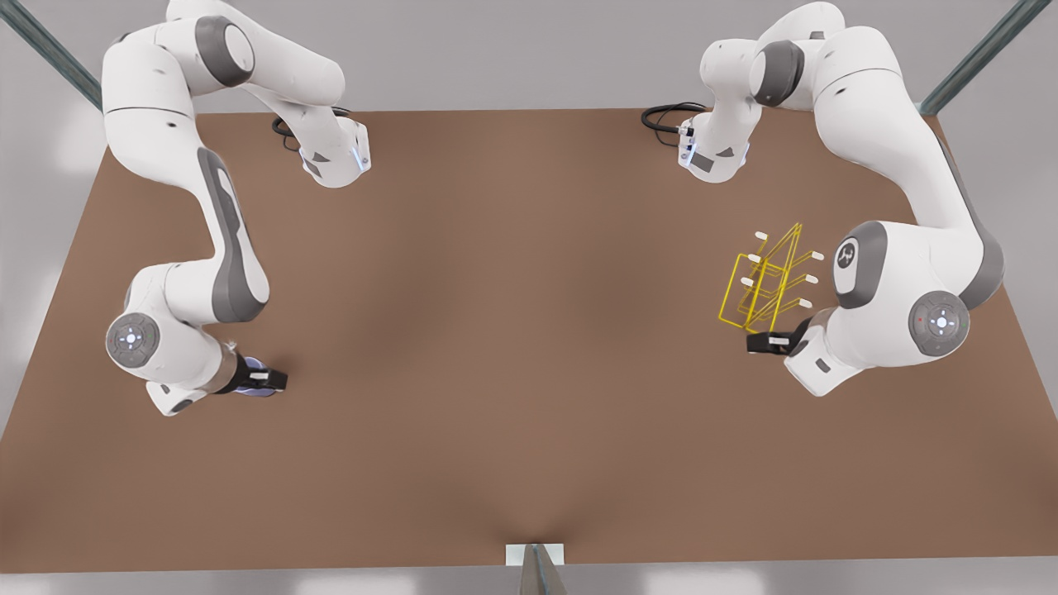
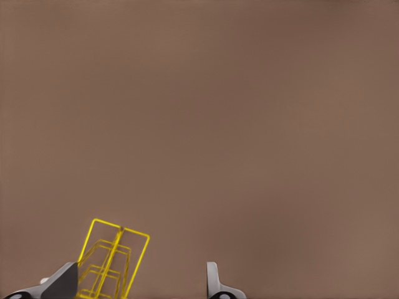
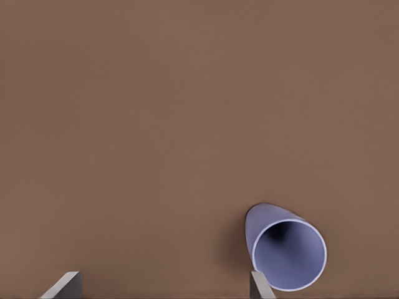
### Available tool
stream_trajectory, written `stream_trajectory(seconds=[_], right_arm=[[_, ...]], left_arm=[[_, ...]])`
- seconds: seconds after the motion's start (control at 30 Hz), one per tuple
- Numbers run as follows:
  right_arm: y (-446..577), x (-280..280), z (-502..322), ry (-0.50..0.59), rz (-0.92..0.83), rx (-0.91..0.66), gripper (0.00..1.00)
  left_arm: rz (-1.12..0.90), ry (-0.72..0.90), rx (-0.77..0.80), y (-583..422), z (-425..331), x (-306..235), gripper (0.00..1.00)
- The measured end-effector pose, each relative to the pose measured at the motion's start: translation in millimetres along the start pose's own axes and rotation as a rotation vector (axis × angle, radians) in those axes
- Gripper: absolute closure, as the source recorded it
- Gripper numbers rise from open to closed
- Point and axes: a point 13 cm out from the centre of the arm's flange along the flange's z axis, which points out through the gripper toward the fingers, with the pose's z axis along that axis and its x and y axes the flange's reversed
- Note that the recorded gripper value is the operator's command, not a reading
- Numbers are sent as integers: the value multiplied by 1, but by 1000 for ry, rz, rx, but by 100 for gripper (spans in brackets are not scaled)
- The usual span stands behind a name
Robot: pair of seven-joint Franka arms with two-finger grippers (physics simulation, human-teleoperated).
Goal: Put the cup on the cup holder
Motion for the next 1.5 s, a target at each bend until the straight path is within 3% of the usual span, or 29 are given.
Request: stream_trajectory(seconds=[0.17, 0.33, 0.47, 0.83, 1.07, 1.5], right_arm=[[-50, 12, 32, 63, 54, -6, 0], [-50, 77, 38, 76, 9, 42, 0], [-60, 67, 44, 60, 1, 36, 0], [-69, 39, 54, -104, -69, 26, 0], [-57, 40, 74, -128, -115, -2, 0], [-66, 48, 110, -124, -130, -28, 0]], left_arm=[[-11, -4, -1, 5, 2, -3, 0], [-36, -9, 4, 20, -1, -3, 0], [-72, 57, 16, 36, 38, 48, 0], [-78, -42, -11, 42, 36, 33, 0], [-52, -213, -92, 48, -44, 46, 0], [-33, -142, -121, 38, -19, 49, 0]])
